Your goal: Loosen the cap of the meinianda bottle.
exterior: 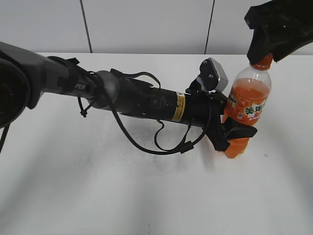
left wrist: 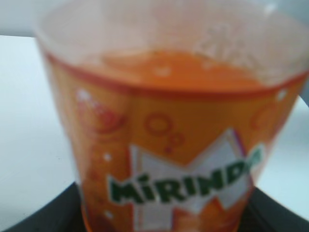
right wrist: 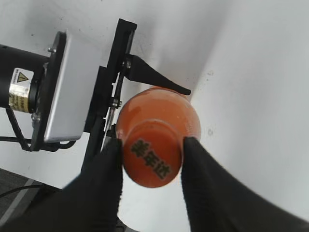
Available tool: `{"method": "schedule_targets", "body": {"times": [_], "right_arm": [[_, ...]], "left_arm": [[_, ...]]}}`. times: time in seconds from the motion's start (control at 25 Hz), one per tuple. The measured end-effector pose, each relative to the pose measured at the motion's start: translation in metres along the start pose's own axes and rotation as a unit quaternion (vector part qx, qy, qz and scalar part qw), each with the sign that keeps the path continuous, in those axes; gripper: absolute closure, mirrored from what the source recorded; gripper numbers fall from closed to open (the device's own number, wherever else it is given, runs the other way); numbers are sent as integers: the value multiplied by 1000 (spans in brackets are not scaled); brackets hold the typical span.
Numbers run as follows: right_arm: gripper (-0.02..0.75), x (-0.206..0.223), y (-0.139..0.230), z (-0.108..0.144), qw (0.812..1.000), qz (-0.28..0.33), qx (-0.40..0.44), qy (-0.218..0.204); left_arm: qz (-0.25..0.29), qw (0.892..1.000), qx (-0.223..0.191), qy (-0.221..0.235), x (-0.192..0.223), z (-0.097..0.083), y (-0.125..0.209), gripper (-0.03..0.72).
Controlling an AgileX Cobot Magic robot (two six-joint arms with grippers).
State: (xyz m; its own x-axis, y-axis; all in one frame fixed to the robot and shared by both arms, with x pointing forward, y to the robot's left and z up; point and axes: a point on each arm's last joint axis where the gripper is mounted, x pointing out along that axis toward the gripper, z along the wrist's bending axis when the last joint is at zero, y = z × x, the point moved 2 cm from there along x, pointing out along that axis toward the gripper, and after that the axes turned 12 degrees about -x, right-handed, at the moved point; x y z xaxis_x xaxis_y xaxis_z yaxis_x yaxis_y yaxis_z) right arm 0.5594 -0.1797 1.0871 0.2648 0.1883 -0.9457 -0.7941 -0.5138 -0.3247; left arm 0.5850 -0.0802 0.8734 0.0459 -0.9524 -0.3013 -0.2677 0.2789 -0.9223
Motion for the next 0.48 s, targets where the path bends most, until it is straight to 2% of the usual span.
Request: {"method": "schedule_targets", "body": {"times": [0.08, 0.24, 0.32, 0.36, 0.44, 0.48], "right_arm": [[472, 0, 0, 0, 1000, 0, -6, 0], [472, 0, 0, 0, 999, 0, -51, 0], [472, 0, 0, 0, 994, 0, -108, 0], [472, 0, 0, 0, 988, 0, -157, -1], [472, 0, 0, 0, 962, 0, -274, 0], [472, 0, 0, 0, 938, 0, -347, 0]], "left_arm": [[0, 1000, 0, 0, 0, 0, 0, 276], [0, 1000, 0, 0, 0, 0, 0, 276], [1, 1000, 1, 0, 0, 0, 0, 276], [2, 1000, 2, 1, 0, 0, 0, 276], [4, 1000, 5, 2, 0, -1, 0, 276], [4, 1000, 6, 3, 0, -1, 0, 276]]}}
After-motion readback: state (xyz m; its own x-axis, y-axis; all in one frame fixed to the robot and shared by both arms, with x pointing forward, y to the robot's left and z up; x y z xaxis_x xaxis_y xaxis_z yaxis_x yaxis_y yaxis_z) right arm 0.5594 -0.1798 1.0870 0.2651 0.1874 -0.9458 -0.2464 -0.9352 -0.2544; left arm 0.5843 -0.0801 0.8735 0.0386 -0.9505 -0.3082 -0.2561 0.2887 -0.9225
